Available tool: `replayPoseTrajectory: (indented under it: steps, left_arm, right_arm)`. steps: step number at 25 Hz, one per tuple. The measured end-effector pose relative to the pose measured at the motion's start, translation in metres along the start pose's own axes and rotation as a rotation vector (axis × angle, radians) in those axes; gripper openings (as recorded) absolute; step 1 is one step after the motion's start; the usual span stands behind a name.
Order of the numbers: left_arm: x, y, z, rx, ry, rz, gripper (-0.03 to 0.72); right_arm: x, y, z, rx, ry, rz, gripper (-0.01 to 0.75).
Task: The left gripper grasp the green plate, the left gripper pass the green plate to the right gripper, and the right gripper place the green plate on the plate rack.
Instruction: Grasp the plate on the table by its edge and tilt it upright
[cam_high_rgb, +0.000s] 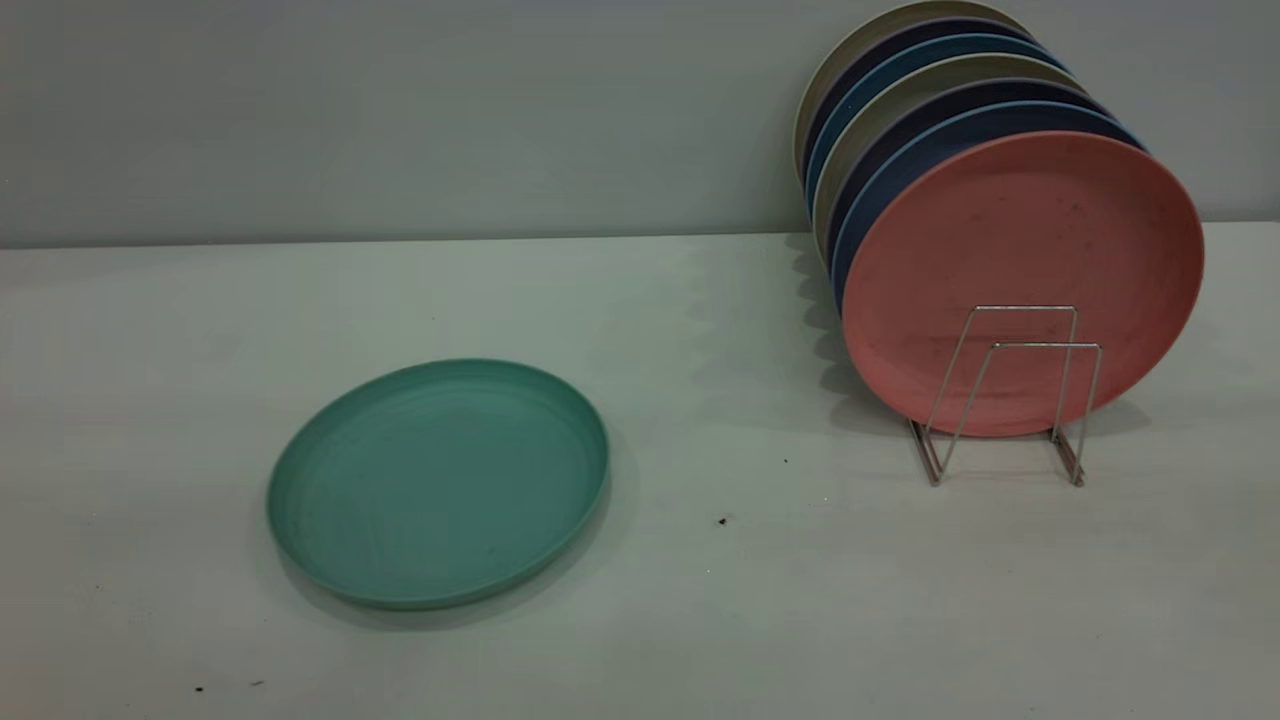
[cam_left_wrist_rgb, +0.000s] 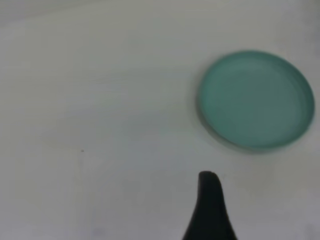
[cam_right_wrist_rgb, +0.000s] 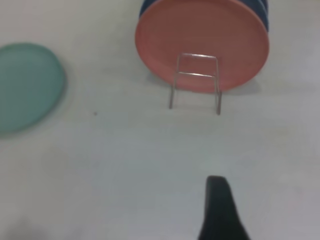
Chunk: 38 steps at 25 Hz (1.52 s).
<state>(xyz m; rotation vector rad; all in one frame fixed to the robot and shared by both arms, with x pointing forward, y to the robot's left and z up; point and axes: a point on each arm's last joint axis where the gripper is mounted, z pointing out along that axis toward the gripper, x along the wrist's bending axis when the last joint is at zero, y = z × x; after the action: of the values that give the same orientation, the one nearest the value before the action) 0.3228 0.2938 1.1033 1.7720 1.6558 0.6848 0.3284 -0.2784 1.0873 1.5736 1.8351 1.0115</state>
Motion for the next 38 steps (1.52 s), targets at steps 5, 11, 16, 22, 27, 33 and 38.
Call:
replayPoseTrajectory:
  steps: [5, 11, 16, 22, 27, 33, 38]
  left_arm:
    - [-0.002, 0.039, 0.043, 0.141, -0.085, -0.016, 0.589]
    - [0.001, 0.053, 0.117, 0.299, -0.14, -0.072, 0.589]
    - [0.003, 0.042, 0.179, 0.468, -0.186, -0.068, 0.589]
    - [0.009, 0.029, 0.243, 0.612, -0.187, -0.065, 0.589]
    - [0.018, 0.031, 0.299, 0.664, -0.177, -0.084, 0.589]
    - [0.027, 0.031, 0.367, 0.694, -0.178, -0.12, 0.589]
    - [0.027, 0.019, 0.403, 0.703, -0.199, -0.178, 0.589]
  right_arm:
    - [-0.003, 0.04, 0.04, 0.069, 0.036, -0.083, 0.525]
    - [0.004, 0.056, 0.103, 0.137, 0.22, -0.098, 0.519]
    - [0.032, 0.052, 0.145, 0.166, 0.351, -0.132, 0.519]
    - [0.086, 0.034, 0.191, 0.321, 0.512, -0.16, 0.519]
    - [0.109, 0.016, 0.217, 0.405, 0.566, -0.18, 0.519]
    - [0.113, 0.009, 0.227, 0.416, 0.586, -0.172, 0.519]
    - [0.113, 0.009, 0.227, 0.412, 0.588, -0.175, 0.519]
